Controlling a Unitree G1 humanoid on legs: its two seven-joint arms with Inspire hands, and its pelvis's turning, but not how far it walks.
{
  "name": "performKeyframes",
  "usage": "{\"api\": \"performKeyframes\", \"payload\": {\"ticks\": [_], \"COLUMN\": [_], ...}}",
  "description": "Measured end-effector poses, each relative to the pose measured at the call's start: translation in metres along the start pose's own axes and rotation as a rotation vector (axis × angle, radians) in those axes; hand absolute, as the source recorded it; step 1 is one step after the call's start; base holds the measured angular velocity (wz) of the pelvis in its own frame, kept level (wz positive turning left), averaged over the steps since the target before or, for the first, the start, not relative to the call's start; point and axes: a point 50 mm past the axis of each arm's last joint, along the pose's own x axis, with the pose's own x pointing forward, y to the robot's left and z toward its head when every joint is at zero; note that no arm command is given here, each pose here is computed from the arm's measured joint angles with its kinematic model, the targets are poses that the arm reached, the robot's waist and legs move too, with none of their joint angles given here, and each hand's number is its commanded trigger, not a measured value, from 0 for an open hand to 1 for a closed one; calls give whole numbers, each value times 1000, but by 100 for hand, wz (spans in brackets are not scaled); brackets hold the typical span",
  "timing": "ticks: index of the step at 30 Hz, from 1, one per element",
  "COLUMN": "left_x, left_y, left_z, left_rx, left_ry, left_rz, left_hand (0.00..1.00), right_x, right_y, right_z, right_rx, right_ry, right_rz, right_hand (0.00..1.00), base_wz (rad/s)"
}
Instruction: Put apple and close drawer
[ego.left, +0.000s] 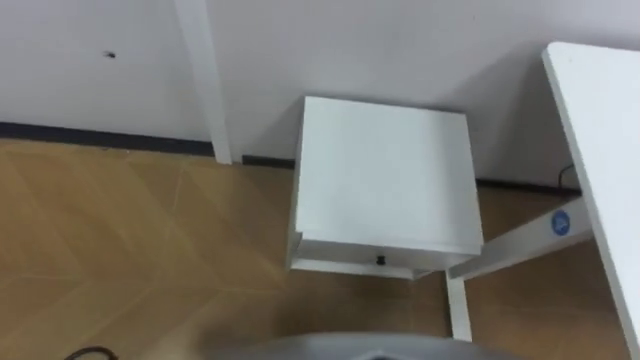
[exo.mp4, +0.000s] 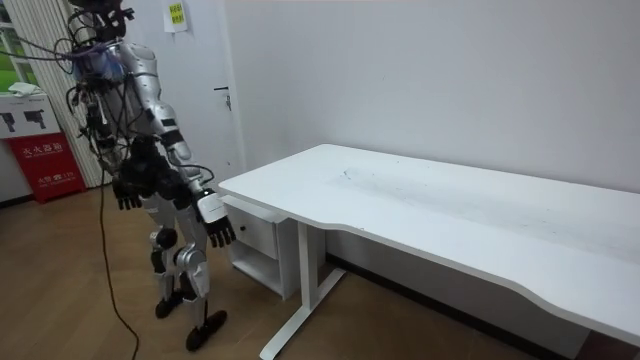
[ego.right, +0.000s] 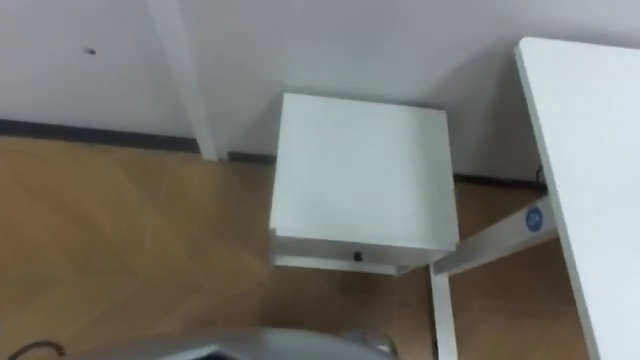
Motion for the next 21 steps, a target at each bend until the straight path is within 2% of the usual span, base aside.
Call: {"api": "performKeyframes", "payload": {"ticks": [6, 14, 21], "left_x": [-8, -8, -10], "left_y": [-19, -27, -30], "left_z": [-27, -18, -27], "left_rx": [6, -23, -28], "left_ry": [92, 70, 113], "left_rz": [-49, -87, -119], "left_hand": [0, 0, 0], "right_x": [0, -1, -2], "right_y": [10, 15, 20], "right_z": [5, 0, -6], "right_rx": [-109, -146, -146], "right_ry": [-2, 29, 72], "right_rz": [37, 85, 135], "right_hand": [0, 0, 0], "base_wz": [-22, -8, -1]}}
